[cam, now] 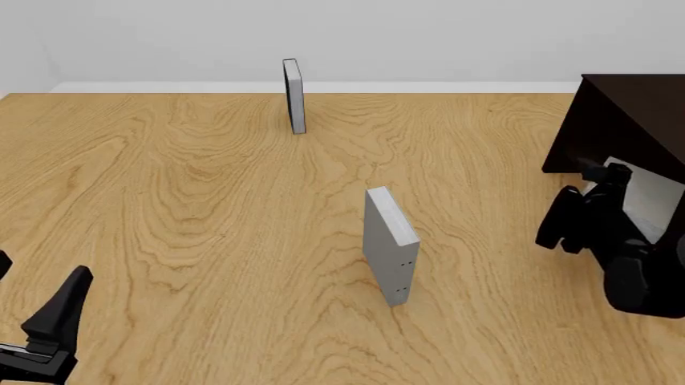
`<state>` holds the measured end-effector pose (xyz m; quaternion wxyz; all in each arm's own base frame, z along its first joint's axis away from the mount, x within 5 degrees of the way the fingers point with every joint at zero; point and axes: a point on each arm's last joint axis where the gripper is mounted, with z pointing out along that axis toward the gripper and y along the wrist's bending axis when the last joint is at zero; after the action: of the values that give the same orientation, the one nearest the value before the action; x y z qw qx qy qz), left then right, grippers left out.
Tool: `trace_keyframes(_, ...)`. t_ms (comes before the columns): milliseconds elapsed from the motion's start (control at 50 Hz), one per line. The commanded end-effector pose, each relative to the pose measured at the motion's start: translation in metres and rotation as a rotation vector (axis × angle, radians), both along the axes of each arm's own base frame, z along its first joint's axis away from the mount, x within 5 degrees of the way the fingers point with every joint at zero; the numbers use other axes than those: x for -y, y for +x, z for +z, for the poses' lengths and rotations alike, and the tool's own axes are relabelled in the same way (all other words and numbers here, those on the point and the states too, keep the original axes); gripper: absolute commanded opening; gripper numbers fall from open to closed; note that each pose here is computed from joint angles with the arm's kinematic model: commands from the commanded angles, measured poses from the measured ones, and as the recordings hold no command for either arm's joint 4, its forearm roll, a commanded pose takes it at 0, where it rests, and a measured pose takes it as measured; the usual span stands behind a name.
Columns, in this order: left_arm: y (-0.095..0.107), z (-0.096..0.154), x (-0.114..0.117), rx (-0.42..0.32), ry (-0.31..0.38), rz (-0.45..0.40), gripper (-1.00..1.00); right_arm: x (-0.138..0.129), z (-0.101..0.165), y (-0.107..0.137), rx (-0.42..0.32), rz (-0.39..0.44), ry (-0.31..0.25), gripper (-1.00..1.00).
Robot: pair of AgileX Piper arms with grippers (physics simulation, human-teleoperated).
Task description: Pick up the book on the right and place it on the cabinet shelf.
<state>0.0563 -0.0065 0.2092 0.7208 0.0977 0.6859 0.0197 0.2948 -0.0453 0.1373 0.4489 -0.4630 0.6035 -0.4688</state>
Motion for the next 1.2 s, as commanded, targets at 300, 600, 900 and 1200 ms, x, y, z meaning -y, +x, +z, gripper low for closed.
trace_keyframes(300,0.000,0.000,0.000,-0.006,-0.002,0.000,1.00,0.007,0.003,-0.002,0.024,-0.026,0.003,1.00)
trace_keyframes(600,0.000,0.000,0.000,-0.007,-0.002,0.001,1.00,0.014,0.007,-0.008,0.034,-0.052,0.004,1.00)
trace_keyframes(900,0.000,0.000,0.000,-0.005,-0.006,0.003,1.00,0.020,0.011,-0.016,0.046,-0.081,0.010,1.00)
trace_keyframes(1200,0.000,0.000,0.000,-0.003,-0.010,0.003,1.00,0.020,0.006,-0.023,0.041,-0.088,0.019,1.00)
